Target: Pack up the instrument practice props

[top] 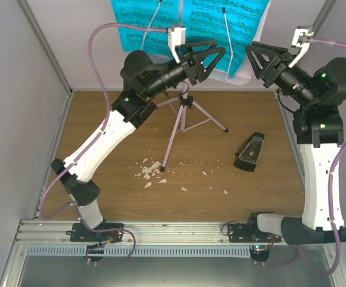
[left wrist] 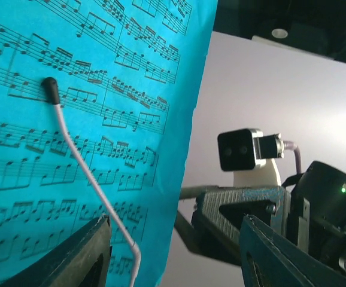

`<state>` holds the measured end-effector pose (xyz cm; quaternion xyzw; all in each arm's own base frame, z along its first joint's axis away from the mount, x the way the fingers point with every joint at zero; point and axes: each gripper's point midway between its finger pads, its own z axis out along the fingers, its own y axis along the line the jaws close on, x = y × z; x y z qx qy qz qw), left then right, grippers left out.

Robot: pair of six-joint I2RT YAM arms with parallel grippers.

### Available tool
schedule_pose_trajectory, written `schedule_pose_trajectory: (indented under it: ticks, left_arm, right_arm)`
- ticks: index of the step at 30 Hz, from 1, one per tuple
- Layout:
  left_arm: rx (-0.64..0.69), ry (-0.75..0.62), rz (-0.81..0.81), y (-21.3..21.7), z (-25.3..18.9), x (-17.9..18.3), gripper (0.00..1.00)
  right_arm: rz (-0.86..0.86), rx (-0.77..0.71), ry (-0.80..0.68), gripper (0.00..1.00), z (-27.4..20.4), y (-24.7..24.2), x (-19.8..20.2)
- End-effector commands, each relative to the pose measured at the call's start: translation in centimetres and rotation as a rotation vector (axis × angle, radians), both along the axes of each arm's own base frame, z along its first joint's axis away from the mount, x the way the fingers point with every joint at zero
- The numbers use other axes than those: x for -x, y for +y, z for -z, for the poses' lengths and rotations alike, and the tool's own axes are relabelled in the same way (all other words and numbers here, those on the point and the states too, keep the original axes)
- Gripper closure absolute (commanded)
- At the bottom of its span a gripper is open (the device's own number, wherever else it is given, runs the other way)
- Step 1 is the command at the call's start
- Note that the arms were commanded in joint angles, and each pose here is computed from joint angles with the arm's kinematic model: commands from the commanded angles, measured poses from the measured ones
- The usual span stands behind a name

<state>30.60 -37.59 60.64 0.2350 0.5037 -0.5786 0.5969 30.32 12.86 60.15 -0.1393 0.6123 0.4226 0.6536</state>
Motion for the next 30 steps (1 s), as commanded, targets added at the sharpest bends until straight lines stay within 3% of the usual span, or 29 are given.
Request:
schedule_pose_trajectory:
  ticks: [1, 15, 25, 29, 30]
  left_arm:
    - [0.066, 0.017, 0.052, -1.9, -1.5, -0.2, 0.41]
    - [0.101, 0.084, 0.031, -4.6, -0.4, -2.6, 0.46]
    - [0.103, 0.060, 0.025, -4.6, -0.5, -2.5, 0.78]
    - [0.093, 0.032, 0.019, -4.6, -0.6, -2.3, 0.91]
    - [0.088, 0.028, 0.012, -4.7, -0.5, -2.4, 0.96]
  right_arm:
    - [0.010, -0.012, -0.052, 0.59, -1.6, -0.2, 0.1]
    - [0.007, -0.007, -0.047, 0.69, -1.9, -0.1, -1.6]
    - [0.119, 0.005, -0.041, 0.79, -2.0, -1.0, -3.1]
    - [0.123, 0.012, -0.045, 0.89, -2.0, -0.7, -3.6]
    - [0.136, 0.012, -0.045, 0.96, -2.0, -0.8, -3.8]
